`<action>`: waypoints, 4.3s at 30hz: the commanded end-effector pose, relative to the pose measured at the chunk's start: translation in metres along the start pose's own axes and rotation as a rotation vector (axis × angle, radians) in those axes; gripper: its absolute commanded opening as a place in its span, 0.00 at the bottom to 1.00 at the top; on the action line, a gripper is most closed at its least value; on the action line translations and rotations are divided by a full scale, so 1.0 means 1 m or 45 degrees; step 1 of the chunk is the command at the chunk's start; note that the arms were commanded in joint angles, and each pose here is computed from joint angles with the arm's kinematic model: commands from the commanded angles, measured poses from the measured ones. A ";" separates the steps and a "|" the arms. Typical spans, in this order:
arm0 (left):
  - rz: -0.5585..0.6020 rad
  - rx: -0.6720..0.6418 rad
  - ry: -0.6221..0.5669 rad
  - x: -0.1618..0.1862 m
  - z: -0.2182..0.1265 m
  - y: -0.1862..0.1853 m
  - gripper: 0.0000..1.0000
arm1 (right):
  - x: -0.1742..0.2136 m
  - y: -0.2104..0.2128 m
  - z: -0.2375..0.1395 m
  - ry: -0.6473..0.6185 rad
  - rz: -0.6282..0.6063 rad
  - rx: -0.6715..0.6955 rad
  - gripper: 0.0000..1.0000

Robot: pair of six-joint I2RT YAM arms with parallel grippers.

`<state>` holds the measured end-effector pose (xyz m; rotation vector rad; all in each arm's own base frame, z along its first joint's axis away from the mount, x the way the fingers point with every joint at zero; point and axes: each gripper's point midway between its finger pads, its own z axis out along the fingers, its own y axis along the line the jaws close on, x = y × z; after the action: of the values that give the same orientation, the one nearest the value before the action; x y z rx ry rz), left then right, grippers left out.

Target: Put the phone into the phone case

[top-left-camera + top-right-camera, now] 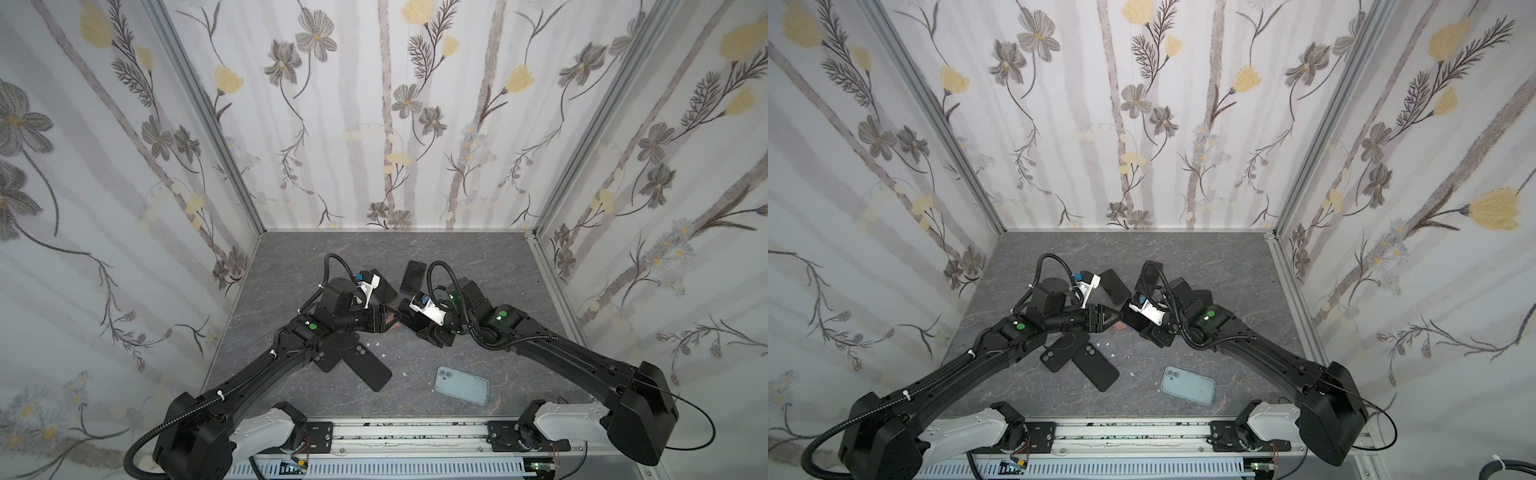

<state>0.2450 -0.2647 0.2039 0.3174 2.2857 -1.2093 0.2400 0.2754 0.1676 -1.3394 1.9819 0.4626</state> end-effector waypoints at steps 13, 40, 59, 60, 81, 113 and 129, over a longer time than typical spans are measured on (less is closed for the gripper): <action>-0.062 0.123 0.052 -0.012 0.004 -0.015 0.29 | -0.037 0.006 -0.008 -0.144 -0.056 -0.038 0.60; -0.179 0.071 -0.113 -0.049 -0.013 -0.017 0.00 | -0.087 -0.003 -0.028 -0.395 0.079 0.077 0.99; -0.113 -0.159 -0.317 -0.061 -0.051 0.008 0.00 | -0.180 -0.051 -0.104 -0.712 0.596 0.245 1.00; -0.120 -0.176 -0.317 -0.059 -0.051 0.011 0.00 | -0.182 -0.054 -0.103 -0.716 0.644 0.244 1.00; -0.146 -0.105 -0.531 -0.061 -0.086 -0.003 0.00 | -0.174 -0.045 -0.091 -0.639 1.116 0.063 0.83; -0.064 0.501 -0.682 -0.121 -0.089 -0.082 0.00 | -0.118 -0.050 -0.185 -0.891 1.124 0.121 0.76; -0.141 0.711 -0.674 -0.116 -0.098 -0.094 0.00 | -0.122 -0.042 -0.163 -0.883 1.134 -0.072 0.70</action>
<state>0.2785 -0.2359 0.3469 -0.0073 1.6547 -1.6477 0.2561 0.2218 0.3580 -0.1100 1.8907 1.0720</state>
